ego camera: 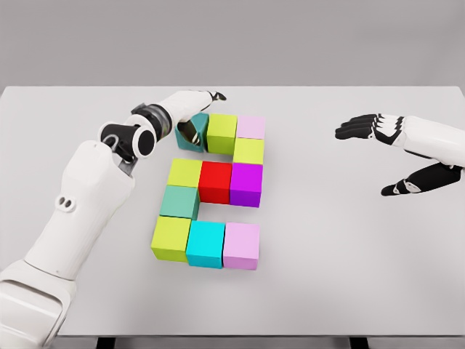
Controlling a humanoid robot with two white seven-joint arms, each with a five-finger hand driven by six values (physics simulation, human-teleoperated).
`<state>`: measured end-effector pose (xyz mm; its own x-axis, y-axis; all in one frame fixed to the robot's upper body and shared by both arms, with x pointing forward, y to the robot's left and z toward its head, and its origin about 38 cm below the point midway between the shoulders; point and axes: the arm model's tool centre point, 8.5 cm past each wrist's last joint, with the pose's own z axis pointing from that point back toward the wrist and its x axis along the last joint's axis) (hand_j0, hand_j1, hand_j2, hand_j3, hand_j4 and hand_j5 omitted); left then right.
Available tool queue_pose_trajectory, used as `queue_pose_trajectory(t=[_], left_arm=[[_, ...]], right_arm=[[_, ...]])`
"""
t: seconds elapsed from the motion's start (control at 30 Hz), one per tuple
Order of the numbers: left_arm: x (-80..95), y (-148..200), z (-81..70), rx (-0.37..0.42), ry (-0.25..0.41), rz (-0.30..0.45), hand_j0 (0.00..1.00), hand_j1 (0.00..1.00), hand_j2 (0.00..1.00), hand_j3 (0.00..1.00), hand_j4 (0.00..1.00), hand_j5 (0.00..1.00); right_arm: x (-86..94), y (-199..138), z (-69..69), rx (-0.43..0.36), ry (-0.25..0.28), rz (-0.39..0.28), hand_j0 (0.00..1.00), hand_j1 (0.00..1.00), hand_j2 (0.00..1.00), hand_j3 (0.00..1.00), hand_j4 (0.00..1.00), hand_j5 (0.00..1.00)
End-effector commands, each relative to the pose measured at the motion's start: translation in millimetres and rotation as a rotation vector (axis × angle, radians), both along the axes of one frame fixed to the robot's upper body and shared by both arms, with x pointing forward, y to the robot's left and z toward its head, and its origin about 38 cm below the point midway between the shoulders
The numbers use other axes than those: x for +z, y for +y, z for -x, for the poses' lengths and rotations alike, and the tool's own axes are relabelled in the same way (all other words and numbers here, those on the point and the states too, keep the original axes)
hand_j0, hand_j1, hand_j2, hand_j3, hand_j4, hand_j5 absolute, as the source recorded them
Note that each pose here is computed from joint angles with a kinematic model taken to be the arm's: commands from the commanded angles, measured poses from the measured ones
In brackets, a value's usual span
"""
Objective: Assemble the squares on the desktop into the number 2
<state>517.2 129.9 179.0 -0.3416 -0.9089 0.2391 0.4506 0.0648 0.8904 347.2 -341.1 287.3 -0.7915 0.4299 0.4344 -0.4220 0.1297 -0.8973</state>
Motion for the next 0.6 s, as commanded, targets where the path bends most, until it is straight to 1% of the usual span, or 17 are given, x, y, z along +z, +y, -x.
queue_pose_trajectory(t=[0.0, 0.57], left_arm=[[-1.0, 0.9, -0.3, 0.001, 0.002, -0.001, 0.96, 0.96, 0.96, 0.96, 0.96, 0.96], [-1.5, 2.8, -0.9, 0.006, 0.005, 0.0, 0.96, 0.96, 0.96, 0.96, 0.96, 0.96]], right_arm=[[0.6, -0.1, -0.1, -0.001, 0.004, -0.008, 1.0, 1.0, 1.0, 1.0, 1.0, 1.0], [0.9, 0.0, 0.1, 0.0, 0.003, -0.006, 1.0, 1.0, 1.0, 1.0, 1.0, 1.0]])
